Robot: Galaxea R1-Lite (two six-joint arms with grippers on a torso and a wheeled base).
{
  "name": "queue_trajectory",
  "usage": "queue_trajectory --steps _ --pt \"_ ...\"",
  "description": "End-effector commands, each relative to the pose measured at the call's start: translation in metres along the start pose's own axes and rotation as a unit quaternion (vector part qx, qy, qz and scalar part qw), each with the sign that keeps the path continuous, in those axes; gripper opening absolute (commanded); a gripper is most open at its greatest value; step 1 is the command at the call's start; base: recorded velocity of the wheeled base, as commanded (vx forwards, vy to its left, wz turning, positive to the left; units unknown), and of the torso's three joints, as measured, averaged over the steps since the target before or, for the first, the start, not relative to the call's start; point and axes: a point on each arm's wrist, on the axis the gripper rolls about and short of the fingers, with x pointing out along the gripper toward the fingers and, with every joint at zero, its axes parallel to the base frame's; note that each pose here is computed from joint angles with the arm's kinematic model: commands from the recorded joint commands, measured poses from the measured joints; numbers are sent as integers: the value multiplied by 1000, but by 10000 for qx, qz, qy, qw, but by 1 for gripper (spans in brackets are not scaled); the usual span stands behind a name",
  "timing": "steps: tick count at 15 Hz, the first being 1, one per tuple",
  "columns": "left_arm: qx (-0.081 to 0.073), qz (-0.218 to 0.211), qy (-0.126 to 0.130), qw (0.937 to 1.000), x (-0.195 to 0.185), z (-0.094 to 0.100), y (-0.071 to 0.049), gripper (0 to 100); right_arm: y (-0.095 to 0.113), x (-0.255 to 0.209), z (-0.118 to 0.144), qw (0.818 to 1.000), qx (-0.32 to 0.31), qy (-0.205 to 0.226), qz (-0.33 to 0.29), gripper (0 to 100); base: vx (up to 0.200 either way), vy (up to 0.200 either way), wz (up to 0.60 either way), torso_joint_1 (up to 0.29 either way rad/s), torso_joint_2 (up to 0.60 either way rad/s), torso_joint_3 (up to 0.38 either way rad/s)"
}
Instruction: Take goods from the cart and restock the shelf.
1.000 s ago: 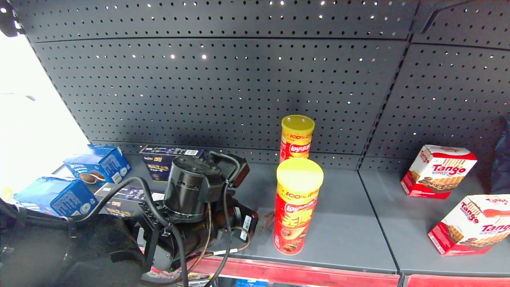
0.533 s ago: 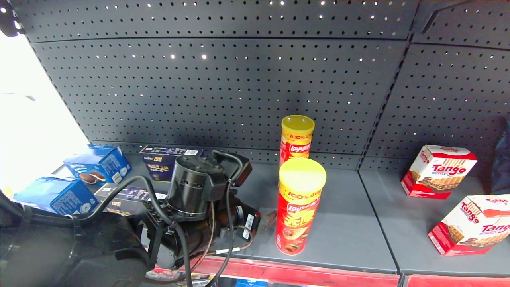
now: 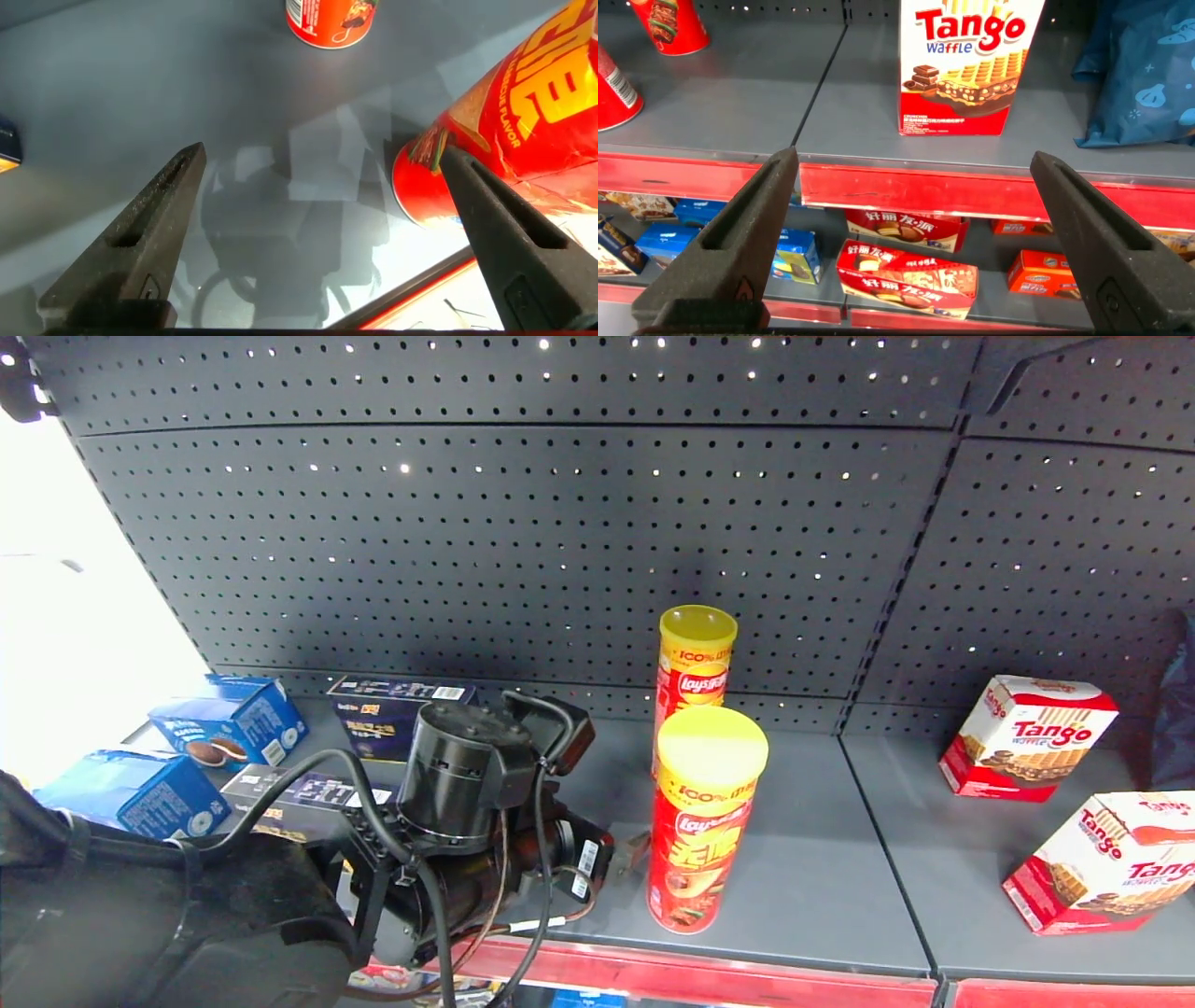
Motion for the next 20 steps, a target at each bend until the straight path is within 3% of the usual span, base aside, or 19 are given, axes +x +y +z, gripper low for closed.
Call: queue_trajectory --steps 1,4,7,10,14,20 --pt "0 3 10 10000 2 0 0 100 0 0 0 10000 0 8 -1 100 0 0 0 0 0 0" --pt "60 68 74 9999 -1 -4 1 100 0 0 0 10000 0 8 -1 100 0 0 0 0 0 0" --pt "307 -3 126 9995 -7 -10 -4 100 0 0 0 10000 0 8 -1 100 0 0 0 0 0 0" --pt "407 -102 78 9991 -8 -8 -10 100 0 0 0 10000 0 8 -1 100 0 0 0 0 0 0" --pt "382 -47 56 9992 -6 -6 -7 100 0 0 0 10000 0 8 -1 100 0 0 0 0 0 0" --pt "237 225 50 9995 -4 -5 7 100 0 0 0 10000 0 8 -1 100 0 0 0 0 0 0"
